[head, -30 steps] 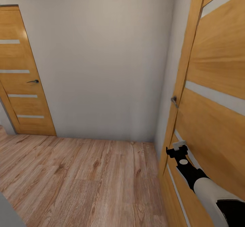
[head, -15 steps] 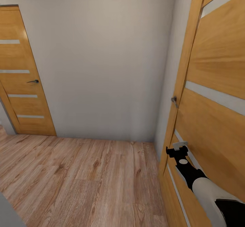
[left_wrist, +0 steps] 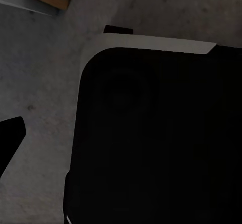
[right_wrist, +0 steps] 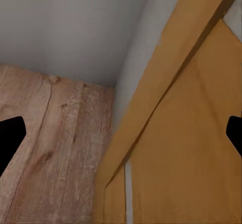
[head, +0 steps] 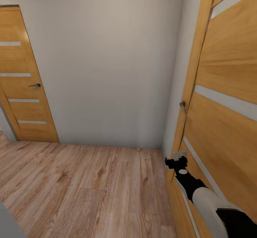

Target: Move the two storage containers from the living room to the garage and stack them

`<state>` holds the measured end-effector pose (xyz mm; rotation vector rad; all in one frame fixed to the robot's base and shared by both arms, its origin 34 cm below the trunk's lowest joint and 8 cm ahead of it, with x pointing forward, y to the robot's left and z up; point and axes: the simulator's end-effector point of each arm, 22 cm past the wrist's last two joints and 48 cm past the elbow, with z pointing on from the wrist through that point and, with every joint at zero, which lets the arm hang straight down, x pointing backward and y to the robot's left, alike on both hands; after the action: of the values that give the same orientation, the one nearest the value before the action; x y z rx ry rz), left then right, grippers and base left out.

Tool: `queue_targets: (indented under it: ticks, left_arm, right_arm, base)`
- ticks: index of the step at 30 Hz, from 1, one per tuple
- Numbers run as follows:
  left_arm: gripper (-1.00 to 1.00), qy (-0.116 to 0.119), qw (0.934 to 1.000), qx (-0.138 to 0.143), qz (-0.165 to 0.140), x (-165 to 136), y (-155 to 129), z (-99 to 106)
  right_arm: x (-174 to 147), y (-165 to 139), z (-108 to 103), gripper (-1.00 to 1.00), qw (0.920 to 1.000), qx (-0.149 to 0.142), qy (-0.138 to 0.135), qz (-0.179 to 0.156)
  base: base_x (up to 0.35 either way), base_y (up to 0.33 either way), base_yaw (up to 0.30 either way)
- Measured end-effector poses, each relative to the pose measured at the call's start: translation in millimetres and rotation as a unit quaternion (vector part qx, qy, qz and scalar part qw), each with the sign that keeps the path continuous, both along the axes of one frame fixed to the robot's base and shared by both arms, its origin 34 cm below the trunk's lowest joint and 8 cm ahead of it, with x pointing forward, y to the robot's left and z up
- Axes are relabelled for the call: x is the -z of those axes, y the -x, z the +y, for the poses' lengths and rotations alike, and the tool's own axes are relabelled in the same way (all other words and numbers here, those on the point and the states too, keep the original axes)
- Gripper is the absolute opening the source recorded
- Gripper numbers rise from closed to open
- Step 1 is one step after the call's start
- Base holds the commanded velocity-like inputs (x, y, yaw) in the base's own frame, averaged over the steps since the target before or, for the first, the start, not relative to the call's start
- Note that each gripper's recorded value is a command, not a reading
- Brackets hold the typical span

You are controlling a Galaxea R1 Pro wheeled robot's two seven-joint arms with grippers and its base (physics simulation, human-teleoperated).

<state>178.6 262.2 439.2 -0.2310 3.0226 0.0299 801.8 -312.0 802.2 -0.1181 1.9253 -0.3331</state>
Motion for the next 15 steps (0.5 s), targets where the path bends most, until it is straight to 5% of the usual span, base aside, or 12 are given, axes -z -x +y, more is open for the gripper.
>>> queue_targets:
  ticks: [7,15]
  left_arm:
    - [1.00,0.000,1.0000,0.000,0.000,0,0,0]
    - [1.00,0.000,1.0000,0.000,0.000,0,0,1]
  right_arm:
    - [37,16,59,1.00,0.9977,-0.043,-0.030,0.043]
    - [101,60,66,1.00,0.9879,-0.073,-0.049,0.128]
  base:
    - [0.000,0.000,0.000]
    - [0.000,0.000,0.000]
